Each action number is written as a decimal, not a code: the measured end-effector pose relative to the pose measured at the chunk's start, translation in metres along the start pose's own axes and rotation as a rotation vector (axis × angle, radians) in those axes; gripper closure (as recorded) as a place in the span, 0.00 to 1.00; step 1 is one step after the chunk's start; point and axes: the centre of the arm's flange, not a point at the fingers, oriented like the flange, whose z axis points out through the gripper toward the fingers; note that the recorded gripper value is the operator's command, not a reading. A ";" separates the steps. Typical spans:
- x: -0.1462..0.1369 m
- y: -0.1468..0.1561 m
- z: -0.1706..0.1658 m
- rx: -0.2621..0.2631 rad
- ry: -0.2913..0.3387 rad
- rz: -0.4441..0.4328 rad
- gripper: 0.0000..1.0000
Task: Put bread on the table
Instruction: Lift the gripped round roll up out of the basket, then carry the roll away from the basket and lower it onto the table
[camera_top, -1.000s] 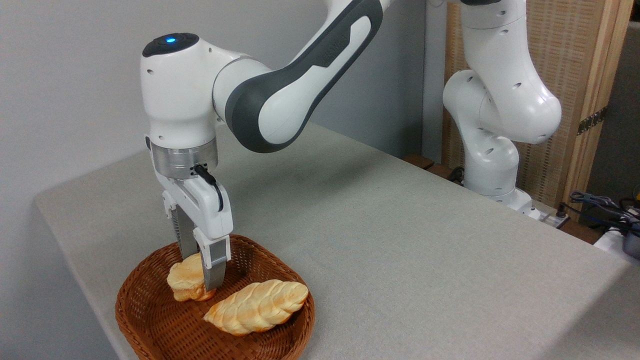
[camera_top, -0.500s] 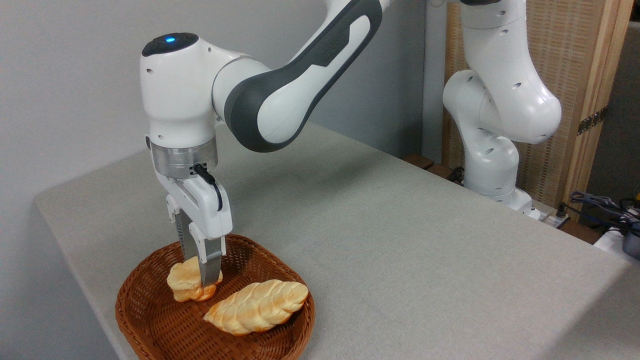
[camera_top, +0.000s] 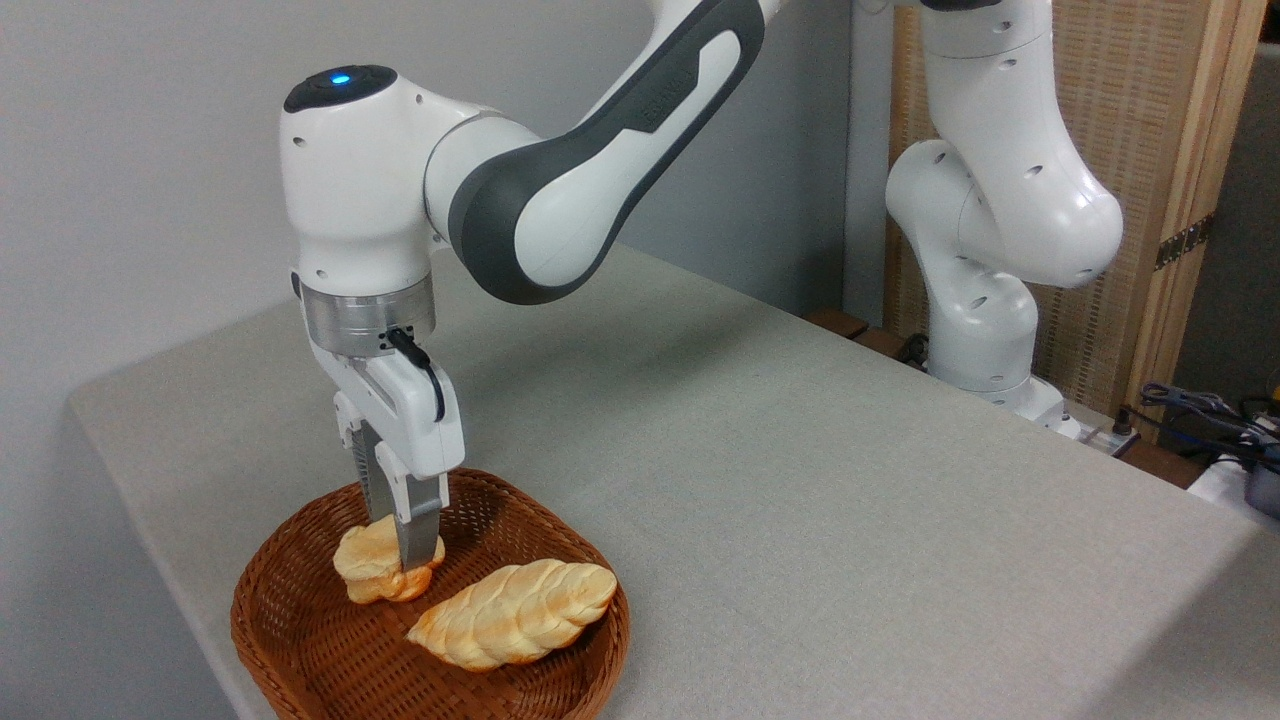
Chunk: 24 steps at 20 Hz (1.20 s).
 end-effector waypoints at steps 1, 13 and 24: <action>0.000 0.000 0.000 0.000 0.000 0.000 0.67; 0.002 -0.001 -0.005 0.007 0.009 0.000 0.65; -0.004 0.001 -0.065 0.044 0.045 -0.003 0.60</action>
